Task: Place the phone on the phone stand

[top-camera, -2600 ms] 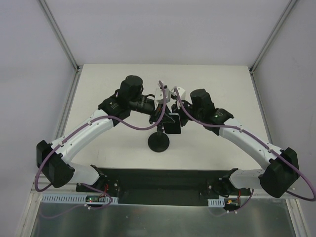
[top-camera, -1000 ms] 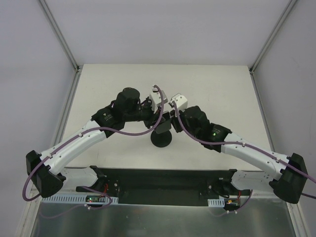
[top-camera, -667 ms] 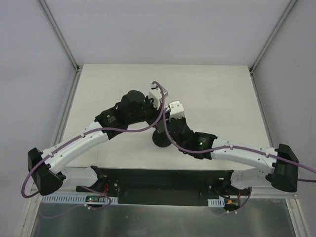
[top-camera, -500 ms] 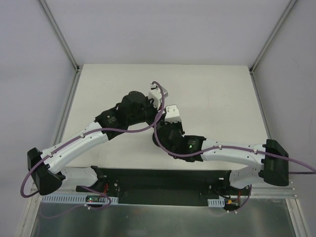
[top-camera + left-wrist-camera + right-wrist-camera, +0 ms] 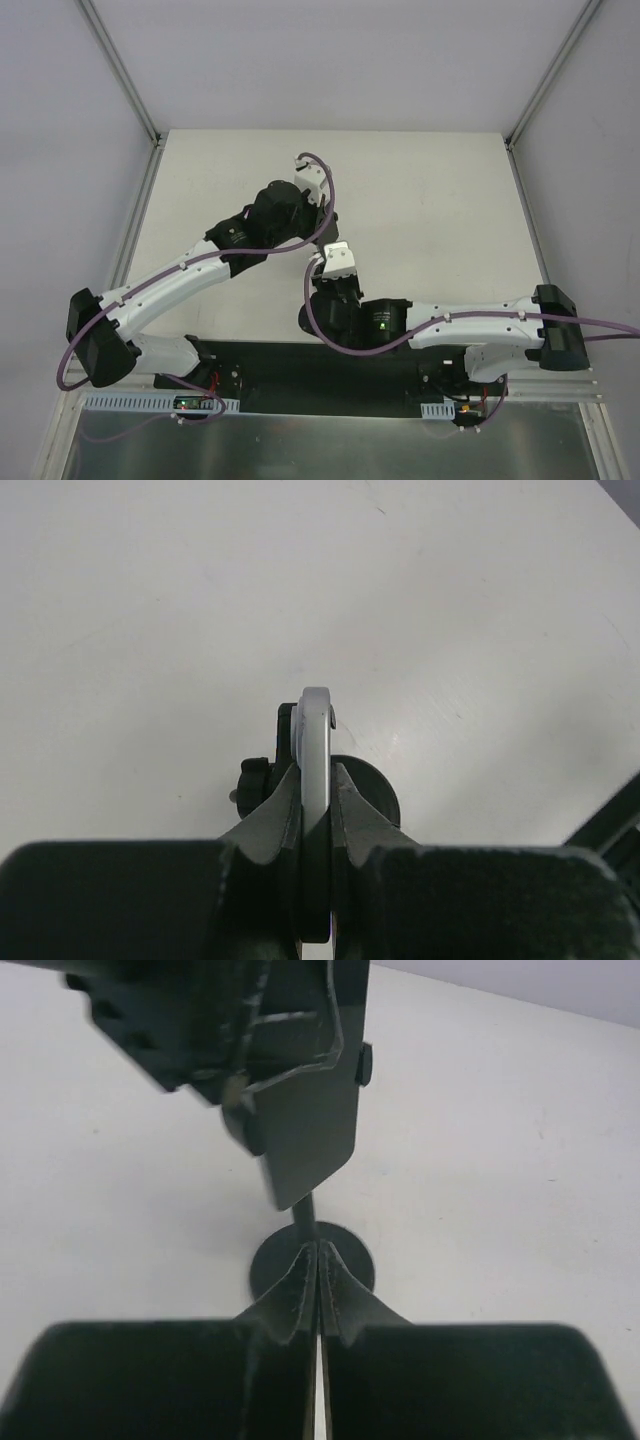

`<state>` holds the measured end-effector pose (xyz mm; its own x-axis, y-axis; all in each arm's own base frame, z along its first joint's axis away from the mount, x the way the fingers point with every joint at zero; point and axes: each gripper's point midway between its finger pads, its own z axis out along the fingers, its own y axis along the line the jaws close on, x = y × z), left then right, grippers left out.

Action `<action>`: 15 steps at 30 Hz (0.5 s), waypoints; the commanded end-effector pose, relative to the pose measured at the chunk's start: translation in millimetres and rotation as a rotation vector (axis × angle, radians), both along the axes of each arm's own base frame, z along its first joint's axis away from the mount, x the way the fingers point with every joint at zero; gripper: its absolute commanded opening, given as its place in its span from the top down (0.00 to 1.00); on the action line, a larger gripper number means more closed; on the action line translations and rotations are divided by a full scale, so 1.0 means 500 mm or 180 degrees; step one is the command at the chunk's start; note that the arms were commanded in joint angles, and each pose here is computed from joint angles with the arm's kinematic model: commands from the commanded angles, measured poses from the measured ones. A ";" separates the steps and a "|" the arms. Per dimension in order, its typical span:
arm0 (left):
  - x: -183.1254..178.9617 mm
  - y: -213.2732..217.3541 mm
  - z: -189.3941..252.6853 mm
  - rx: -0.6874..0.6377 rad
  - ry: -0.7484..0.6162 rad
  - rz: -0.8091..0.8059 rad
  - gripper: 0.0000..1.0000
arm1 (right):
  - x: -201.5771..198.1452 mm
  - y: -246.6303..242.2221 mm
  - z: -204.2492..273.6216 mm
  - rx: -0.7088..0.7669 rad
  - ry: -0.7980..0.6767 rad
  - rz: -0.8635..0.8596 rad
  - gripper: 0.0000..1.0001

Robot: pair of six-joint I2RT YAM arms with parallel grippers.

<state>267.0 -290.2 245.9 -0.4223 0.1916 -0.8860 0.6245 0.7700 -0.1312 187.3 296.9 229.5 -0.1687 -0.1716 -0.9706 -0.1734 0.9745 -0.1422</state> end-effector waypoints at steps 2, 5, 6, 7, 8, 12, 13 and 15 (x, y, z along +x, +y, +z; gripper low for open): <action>0.060 0.074 -0.051 0.0457 -0.0070 0.0709 1.00 | -0.015 0.015 0.065 0.0421 -0.0072 -0.0032 1.00; 0.057 0.075 -0.045 0.0435 -0.0085 0.0689 1.00 | -0.019 0.005 0.057 0.0440 -0.0040 -0.0059 0.79; 0.056 0.074 -0.041 0.0423 -0.0097 0.0677 1.00 | -0.021 -0.009 0.067 0.0520 -0.0037 -0.0079 0.71; 0.053 0.076 -0.037 0.0399 -0.0101 0.0668 1.00 | -0.020 -0.038 0.059 0.0401 -0.0052 -0.0130 0.65; 0.046 0.069 -0.038 0.0365 -0.0073 0.0598 1.00 | -0.020 -0.053 0.061 0.0451 -0.0059 -0.0153 0.58; 0.028 0.052 -0.032 0.0221 0.0016 0.0436 1.00 | -0.011 -0.149 0.079 0.0650 -0.0139 -0.0208 0.52; 0.024 0.051 -0.029 0.0193 0.0023 0.0414 1.00 | -0.010 -0.157 0.074 0.0710 -0.0088 -0.0151 0.52; 0.015 0.044 -0.027 0.0134 0.0058 0.0333 1.00 | 0.004 -0.206 0.047 0.0756 -0.0020 -0.0164 0.51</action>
